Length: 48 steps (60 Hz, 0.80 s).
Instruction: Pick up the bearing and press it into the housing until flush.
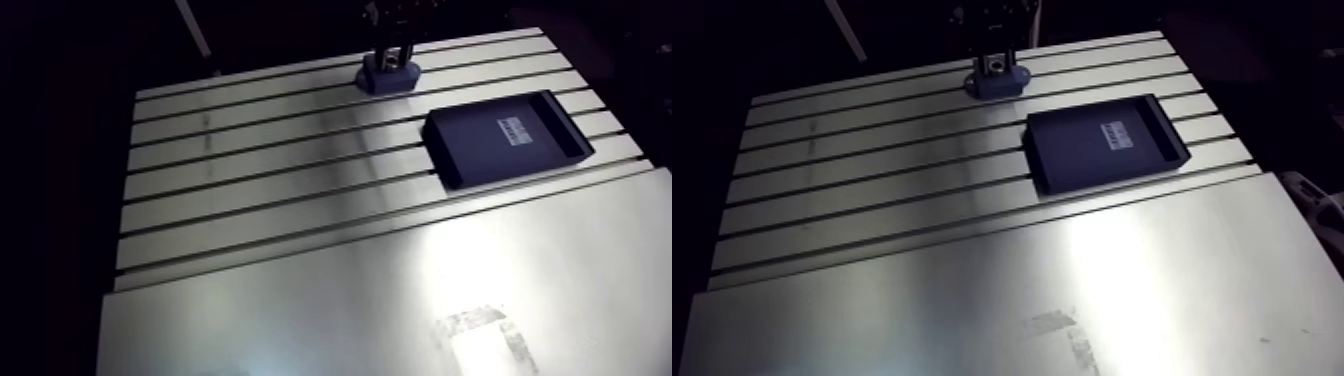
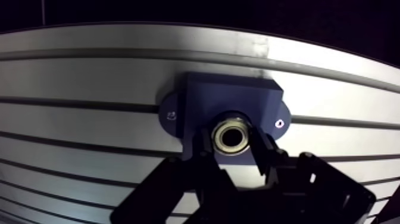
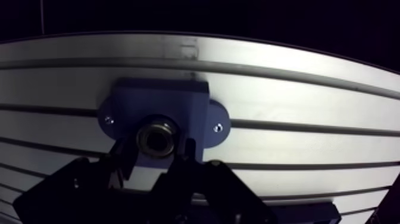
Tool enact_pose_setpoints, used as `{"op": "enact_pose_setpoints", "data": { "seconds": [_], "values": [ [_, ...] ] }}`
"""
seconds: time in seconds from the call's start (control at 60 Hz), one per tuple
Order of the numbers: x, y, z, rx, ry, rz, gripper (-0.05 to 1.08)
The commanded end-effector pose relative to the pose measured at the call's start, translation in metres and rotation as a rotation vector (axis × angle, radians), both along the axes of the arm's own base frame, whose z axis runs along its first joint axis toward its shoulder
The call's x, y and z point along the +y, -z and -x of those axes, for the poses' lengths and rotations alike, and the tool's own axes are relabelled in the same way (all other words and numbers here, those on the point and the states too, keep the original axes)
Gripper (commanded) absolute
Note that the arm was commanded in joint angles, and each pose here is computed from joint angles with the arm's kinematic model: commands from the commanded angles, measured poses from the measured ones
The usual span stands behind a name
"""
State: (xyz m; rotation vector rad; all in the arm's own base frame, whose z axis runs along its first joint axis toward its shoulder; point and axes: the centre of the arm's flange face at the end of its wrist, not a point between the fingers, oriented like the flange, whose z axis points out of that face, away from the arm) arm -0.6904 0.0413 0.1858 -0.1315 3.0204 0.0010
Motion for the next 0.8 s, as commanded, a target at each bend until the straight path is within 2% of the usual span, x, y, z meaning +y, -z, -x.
{"op": "enact_pose_setpoints", "data": {
  "seconds": [0.017, 0.8],
  "values": [
    [-0.0002, 0.001, -0.0006, -0.001, 0.0, 0.0, 1.07],
    [-0.0001, 0.0017, -0.0005, 0.008, -0.002, -0.002, 1.06]
  ]
}}
